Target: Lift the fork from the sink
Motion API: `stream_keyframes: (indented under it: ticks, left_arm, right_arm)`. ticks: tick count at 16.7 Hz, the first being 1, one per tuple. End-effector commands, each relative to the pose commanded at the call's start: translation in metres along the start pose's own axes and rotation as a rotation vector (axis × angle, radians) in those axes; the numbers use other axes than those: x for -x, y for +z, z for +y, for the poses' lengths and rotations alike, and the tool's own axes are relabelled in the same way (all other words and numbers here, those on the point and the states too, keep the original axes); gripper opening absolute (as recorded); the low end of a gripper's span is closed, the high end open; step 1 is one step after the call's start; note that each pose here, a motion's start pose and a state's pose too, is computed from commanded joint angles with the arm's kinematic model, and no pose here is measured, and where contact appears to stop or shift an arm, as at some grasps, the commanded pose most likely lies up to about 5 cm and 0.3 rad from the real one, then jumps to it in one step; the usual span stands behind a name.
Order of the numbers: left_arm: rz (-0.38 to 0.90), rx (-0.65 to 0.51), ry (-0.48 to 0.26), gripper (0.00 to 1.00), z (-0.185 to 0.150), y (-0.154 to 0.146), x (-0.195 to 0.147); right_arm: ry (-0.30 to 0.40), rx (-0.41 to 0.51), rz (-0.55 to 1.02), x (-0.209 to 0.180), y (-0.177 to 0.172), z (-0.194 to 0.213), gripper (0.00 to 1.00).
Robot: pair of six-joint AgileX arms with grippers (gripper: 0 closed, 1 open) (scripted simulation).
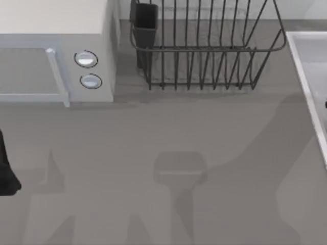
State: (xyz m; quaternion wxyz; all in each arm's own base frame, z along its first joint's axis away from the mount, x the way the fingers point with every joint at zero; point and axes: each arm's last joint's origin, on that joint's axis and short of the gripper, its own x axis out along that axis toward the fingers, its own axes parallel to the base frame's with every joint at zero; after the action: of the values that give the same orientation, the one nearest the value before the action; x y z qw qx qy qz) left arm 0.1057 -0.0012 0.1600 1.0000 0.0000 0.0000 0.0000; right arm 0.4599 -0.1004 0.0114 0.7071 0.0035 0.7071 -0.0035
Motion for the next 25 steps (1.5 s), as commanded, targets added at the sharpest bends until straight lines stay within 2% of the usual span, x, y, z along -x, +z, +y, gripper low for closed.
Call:
stream_keyframes:
  ticks: [8,9,13,21,25]
  left_arm:
    - [0.0,0.0,0.0,1.0,0.0,0.0,0.0]
    - [0.0,0.0,0.0,1.0,0.0,0.0,0.0]
    - [0.0,0.0,0.0,1.0,0.0,0.0,0.0]
    - [0.0,0.0,0.0,1.0,0.0,0.0,0.0]
    - [0.0,0.0,0.0,1.0,0.0,0.0,0.0]
  right_arm:
    - [0.0,0.0,0.0,0.0,0.0,0.0,0.0]
    - [0.0,-0.005,-0.046,0.023,0.005,0.001,0.0]
    - [-0.002,-0.005,-0.053,0.047,0.011,-0.001,0.0]
    - [0.001,-0.005,-0.039,0.165,0.006,0.0,0.0]
    - [0.0,-0.005,-0.046,0.173,0.005,0.001,0.0]
